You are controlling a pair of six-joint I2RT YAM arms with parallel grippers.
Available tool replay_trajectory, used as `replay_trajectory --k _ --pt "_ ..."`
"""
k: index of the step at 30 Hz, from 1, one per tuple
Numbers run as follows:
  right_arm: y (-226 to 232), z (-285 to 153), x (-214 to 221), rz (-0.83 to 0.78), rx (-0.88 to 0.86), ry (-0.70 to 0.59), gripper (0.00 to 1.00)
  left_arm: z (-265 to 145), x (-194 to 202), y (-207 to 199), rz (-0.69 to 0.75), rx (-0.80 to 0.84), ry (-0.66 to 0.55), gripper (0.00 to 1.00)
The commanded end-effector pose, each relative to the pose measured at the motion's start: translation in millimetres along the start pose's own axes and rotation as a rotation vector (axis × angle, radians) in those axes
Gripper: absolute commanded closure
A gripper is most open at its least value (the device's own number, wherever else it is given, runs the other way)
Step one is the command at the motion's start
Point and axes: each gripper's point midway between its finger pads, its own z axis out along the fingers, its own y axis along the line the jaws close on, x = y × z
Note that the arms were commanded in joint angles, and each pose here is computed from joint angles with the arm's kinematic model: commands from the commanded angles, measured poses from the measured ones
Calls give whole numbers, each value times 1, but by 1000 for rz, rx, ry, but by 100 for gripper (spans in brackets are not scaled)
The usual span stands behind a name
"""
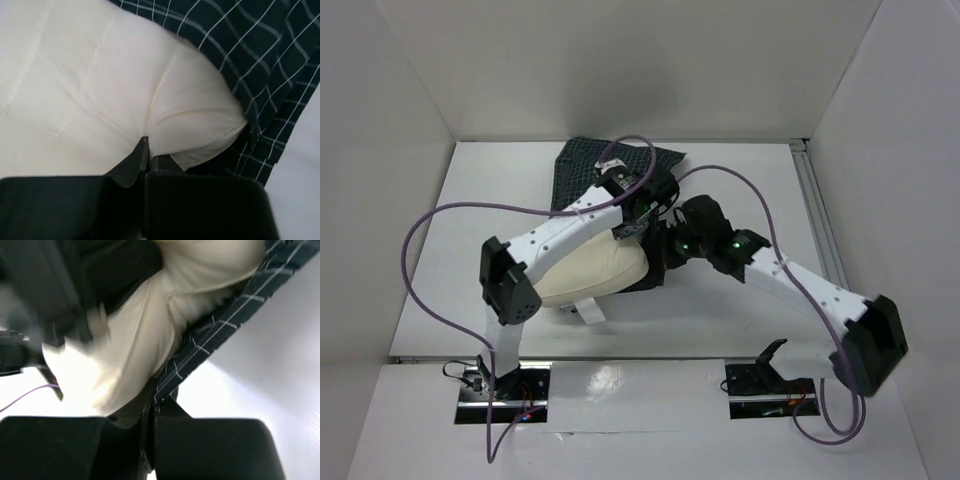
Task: Put the pillow into the pillowcase
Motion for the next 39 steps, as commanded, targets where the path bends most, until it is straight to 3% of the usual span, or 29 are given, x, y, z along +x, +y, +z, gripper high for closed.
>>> replay_trajectory --k 1,7,14,16,17,18,19,20,21,23,25,27,28,30,31,33,36,39 --pt "70 -67 -10 -61 -197 -114 100 -39 -49 11 -140 48 -160 100" --pt "14 -66 91 88 -61 57 100 13 -17 -22 -115 -33 -107 100" --pt "-16 -91 81 148 135 -12 100 25 20 -48 -55 -10 -24 100" --pt "-23 -102 63 167 197 -70 100 14 19 -55 28 63 -18 88" --pt "-27 -108 64 171 231 -60 99 8 18 -55 59 89 -11 53" --pt "-27 -111 61 161 243 -68 90 5 22 -51 102 105 10 36" --pt "-29 -116 51 153 265 -90 50 -13 11 -53 157 180 -3 25" --pt "-29 -115 51 156 272 -78 32 -24 9 -55 184 225 8 12" --pt "-30 -115 48 142 282 -80 23 -33 3 -51 207 246 -5 7" --pt "-33 -112 36 132 316 -83 15 -57 -11 -37 219 289 -30 0" --pt "-34 -110 17 115 369 -111 13 -48 -27 -8 192 264 -10 0" --pt "-22 -104 -1 86 365 -158 13 -66 -50 18 117 346 -9 0" --pt "-17 -94 -12 78 373 -174 13 -39 -50 46 100 283 13 0" --pt "17 -67 -26 20 294 -195 13 -47 -67 76 9 344 -21 0" --pt "21 -40 -31 -9 340 -175 12 -18 -64 109 -29 268 10 0" --pt "49 -3 -26 -86 347 -146 9 -4 -65 147 -124 259 26 0" --pt "64 69 -27 -157 391 -86 8 4 -57 172 -154 269 37 1" --pt "45 128 -20 -176 459 -27 7 9 -51 188 -180 291 41 1"
